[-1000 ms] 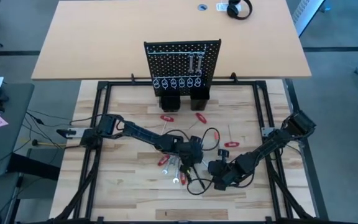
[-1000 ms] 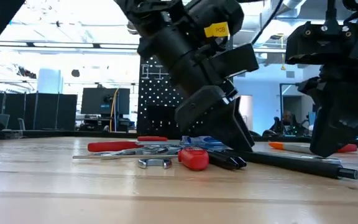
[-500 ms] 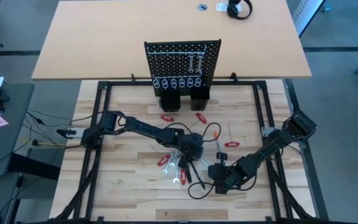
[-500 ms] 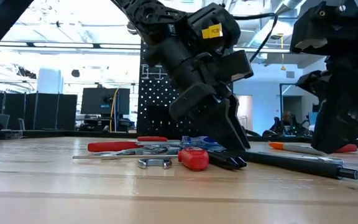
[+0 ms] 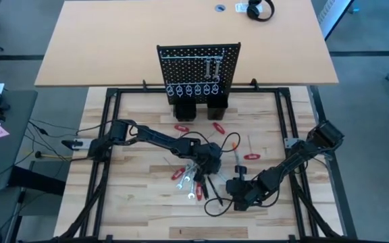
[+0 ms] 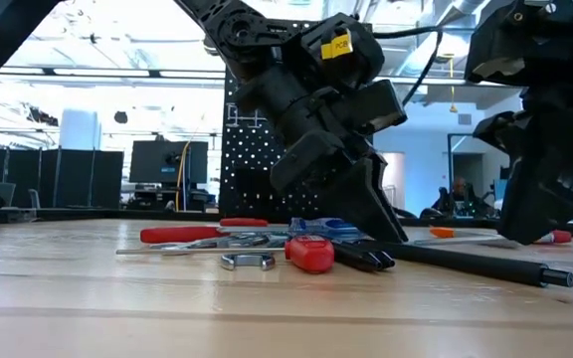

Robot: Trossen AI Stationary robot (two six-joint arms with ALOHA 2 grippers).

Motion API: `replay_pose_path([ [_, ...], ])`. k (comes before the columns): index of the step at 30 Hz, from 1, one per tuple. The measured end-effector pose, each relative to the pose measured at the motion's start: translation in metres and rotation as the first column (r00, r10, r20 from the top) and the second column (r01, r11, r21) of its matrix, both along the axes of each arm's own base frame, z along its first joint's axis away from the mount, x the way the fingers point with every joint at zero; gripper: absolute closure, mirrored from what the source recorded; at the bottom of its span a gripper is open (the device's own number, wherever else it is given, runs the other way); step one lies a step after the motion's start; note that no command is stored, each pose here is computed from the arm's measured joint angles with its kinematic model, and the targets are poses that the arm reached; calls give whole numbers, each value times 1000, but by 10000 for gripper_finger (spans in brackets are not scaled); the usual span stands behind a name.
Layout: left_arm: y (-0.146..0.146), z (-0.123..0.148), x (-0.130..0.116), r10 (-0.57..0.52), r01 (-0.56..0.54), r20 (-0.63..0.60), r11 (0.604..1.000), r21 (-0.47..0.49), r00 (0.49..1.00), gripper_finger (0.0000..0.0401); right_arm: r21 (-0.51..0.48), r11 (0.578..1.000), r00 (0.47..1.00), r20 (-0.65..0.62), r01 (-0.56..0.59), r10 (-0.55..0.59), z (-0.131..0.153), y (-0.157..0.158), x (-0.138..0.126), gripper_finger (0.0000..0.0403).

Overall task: Hang tools onto peg board
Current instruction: Hang the wrench on the peg board

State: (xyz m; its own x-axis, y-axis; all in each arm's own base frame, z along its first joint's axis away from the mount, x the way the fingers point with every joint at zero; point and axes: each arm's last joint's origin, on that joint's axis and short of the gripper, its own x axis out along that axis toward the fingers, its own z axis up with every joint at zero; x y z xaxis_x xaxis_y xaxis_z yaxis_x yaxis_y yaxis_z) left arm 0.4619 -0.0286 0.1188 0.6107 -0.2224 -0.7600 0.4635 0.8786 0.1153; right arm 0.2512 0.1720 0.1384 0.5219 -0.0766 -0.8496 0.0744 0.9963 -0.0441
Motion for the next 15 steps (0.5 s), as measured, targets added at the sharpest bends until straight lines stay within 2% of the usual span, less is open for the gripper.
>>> replay_pose_path([
  [4,-1,5,-1,10,-10,3,1000,21,1000,398,-52,999,998,59,5,-1,5,6,-6,333],
  [10,-9,22,-9,45,-43,-8,991,127,999,400,-123,989,973,226,81,-52,24,19,-24,320],
  [15,-16,31,-14,49,-46,-20,988,149,999,400,-130,983,959,269,130,-92,36,17,-35,272],
])
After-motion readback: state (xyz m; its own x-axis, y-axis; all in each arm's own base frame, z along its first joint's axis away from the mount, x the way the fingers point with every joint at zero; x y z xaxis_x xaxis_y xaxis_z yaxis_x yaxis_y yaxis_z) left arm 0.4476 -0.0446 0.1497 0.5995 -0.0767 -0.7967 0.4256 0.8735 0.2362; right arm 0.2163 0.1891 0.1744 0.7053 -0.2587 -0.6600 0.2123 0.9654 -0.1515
